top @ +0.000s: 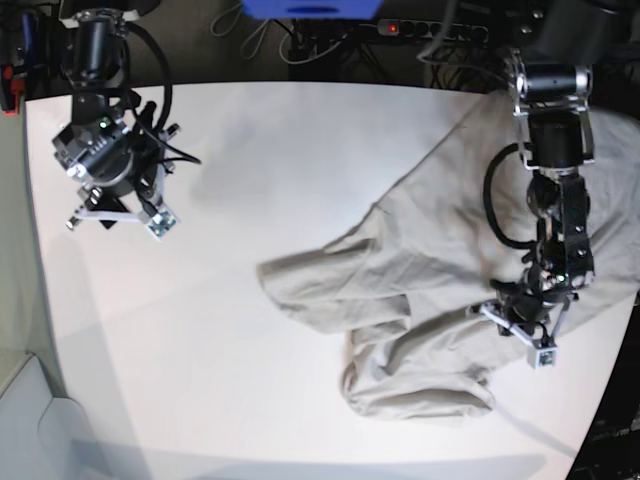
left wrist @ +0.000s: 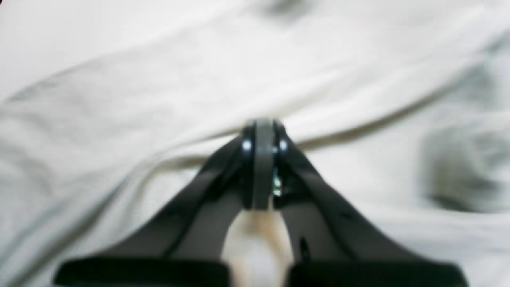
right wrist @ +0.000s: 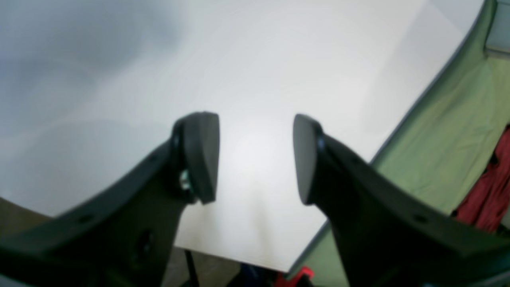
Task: Layout the t-shirt on the table in an organized manner, then fold the t-shirt properly
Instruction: 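Move the left gripper with its grasped fabric toward the t-shirt's center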
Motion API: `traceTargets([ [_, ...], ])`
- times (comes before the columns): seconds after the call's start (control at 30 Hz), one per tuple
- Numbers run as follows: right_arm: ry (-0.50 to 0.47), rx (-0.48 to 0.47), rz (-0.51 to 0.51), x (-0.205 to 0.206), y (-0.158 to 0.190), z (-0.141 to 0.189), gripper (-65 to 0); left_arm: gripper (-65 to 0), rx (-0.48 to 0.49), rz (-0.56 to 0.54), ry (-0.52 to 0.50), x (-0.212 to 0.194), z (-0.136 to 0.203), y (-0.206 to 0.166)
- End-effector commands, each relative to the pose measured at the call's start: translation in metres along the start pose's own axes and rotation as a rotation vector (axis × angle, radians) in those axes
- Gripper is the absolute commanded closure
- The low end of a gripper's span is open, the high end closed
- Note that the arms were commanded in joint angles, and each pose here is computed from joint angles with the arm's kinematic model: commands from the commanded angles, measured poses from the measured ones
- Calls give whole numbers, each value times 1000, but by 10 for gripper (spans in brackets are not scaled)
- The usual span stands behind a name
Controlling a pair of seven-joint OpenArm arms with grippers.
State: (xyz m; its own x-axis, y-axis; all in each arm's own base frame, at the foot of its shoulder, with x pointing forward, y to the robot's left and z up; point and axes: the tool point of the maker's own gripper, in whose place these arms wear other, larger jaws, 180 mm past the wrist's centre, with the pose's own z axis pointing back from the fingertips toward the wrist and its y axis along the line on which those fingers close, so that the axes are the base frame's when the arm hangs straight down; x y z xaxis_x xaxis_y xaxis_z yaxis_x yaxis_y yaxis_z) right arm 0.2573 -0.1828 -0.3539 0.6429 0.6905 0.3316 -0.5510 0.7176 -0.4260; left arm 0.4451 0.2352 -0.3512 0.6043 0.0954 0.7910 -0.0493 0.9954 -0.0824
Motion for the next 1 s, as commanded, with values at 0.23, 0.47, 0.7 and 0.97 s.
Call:
traceTargets([
  [0.23,-105,14,-51,37,5,4,-302,-1,-89,1,13,-19,18,-65],
  [0.47,-135,0,-9,51,1,6,-302,-1,-99,-15,139,-93,30,-82],
  [0.7,-141,-9,-5,54,-3,7,-302,-1,-204,-144,221,-140,45,-131],
  [0.97,-157,-67,12,63,-28,11,-302,-1,-249,-259,319,-189,66,-135],
])
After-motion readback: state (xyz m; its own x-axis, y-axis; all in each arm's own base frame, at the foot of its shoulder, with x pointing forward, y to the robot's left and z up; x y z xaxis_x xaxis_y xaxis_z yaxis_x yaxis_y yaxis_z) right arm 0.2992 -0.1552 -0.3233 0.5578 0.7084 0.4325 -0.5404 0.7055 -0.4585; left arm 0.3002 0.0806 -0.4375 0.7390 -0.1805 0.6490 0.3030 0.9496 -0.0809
